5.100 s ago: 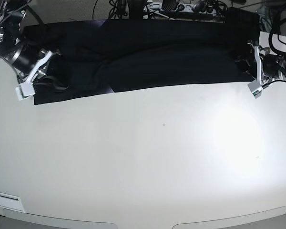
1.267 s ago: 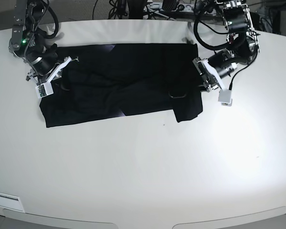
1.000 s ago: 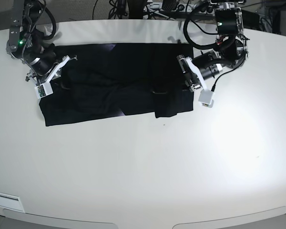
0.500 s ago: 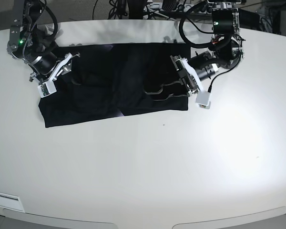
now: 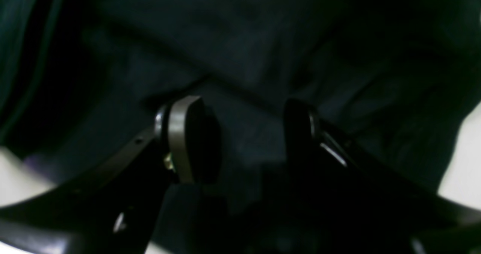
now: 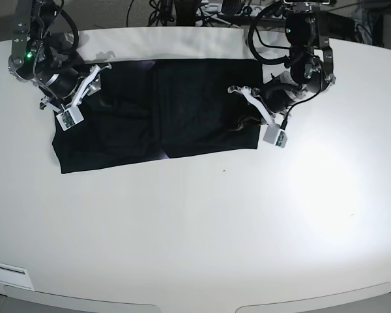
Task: Fold the T-shirt properly
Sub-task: 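Fold the strip end with the left gripper toward the right gripper, then grasp the folded bundle with both grippers and lift it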
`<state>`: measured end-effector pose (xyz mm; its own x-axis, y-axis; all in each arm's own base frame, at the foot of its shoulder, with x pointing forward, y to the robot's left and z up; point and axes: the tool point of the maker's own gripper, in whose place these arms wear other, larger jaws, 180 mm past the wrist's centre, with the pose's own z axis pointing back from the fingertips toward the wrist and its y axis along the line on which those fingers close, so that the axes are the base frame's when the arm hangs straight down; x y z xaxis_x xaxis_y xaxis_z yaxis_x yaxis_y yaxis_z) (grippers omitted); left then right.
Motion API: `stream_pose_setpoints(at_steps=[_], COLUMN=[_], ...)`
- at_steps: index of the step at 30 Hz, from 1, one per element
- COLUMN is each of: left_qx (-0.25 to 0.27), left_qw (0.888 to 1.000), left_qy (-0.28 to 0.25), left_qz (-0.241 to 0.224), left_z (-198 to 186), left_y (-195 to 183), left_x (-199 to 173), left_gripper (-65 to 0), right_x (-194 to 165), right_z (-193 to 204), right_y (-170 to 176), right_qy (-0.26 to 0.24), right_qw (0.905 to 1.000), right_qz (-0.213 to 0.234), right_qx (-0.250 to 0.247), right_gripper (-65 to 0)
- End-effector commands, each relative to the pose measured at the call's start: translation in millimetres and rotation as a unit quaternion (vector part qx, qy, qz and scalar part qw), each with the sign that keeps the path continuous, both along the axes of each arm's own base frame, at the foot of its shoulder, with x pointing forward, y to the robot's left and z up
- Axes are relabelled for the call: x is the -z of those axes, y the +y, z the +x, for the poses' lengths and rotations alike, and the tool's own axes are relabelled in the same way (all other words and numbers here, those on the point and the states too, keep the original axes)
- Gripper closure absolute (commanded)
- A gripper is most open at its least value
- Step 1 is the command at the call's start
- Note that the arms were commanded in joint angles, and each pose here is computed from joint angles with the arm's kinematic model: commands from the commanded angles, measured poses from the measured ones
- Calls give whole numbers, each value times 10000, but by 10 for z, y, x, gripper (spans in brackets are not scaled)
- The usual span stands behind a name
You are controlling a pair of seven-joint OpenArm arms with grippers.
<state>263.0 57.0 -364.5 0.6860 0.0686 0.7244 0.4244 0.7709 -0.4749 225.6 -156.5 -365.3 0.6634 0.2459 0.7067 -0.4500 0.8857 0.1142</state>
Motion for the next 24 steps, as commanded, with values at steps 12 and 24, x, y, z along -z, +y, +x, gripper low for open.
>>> stream_pose_setpoints(at_steps=[12, 24], left_qx=[-124, -27], left_qw=[9976, 9971], left_qy=[486, 511], left_qz=[487, 555], left_z=[-71, -49], left_y=[285, 468], left_x=[432, 374], left_gripper=[0, 0], right_x=[-662, 230], right_z=[351, 102], right_y=[-718, -737], right_qy=[-1094, 911], right_qw=[9801, 9467], right_qz=[-1045, 2659], right_qx=[1288, 1576], right_gripper=[-400, -424])
